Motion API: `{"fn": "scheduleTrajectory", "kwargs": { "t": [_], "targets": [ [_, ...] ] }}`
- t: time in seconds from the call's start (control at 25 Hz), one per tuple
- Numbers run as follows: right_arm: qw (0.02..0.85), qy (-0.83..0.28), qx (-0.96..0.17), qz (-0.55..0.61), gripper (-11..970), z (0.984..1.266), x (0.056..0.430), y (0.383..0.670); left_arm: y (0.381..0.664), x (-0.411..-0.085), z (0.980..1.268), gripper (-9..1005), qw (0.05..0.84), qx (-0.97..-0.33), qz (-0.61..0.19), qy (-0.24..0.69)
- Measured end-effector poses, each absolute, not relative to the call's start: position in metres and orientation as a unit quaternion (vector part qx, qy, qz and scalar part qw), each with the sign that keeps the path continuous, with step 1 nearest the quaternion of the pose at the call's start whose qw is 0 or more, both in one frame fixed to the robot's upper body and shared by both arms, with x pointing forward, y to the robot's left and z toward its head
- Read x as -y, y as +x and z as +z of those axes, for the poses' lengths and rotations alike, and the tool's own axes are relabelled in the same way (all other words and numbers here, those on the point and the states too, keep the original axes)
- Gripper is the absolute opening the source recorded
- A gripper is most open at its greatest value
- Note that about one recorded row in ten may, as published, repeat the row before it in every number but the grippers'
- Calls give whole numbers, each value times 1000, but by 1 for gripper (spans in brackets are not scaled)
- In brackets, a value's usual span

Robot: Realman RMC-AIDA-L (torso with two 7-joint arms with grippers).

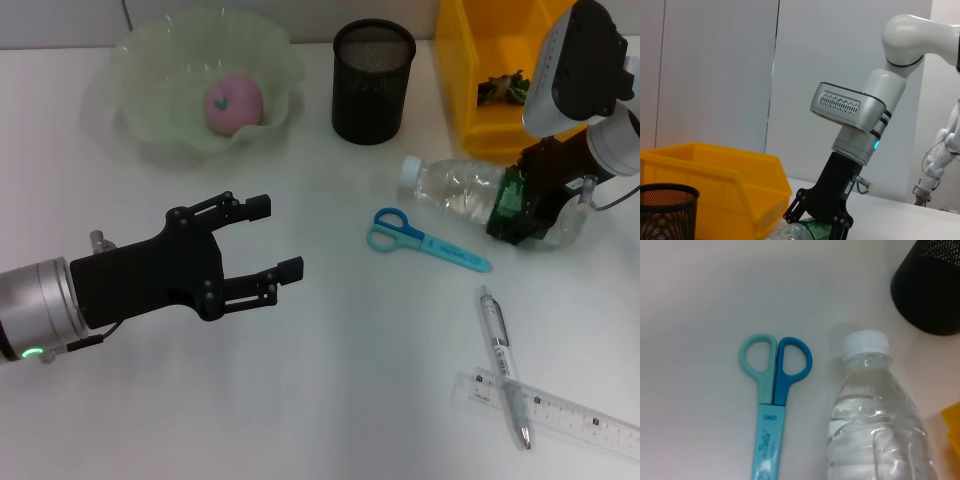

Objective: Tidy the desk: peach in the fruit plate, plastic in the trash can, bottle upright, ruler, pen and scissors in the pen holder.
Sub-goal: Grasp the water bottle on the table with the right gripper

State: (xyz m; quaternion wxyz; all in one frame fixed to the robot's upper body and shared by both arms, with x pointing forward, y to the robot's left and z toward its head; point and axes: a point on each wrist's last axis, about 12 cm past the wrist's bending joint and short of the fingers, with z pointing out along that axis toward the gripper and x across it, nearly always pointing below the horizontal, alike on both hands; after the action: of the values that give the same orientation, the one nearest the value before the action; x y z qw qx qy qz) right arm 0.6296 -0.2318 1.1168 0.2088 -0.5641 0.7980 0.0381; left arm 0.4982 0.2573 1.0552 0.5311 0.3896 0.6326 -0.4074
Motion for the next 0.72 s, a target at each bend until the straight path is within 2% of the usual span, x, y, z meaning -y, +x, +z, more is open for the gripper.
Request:
{"fn": "scheduleTrajectory", "kwargs": {
  "t": [0.72],
  "targets": [
    [216, -555, -803, 33, 802, 1117, 237, 628, 499, -258, 1056, 707, 530, -634, -409, 388]
  ]
}}
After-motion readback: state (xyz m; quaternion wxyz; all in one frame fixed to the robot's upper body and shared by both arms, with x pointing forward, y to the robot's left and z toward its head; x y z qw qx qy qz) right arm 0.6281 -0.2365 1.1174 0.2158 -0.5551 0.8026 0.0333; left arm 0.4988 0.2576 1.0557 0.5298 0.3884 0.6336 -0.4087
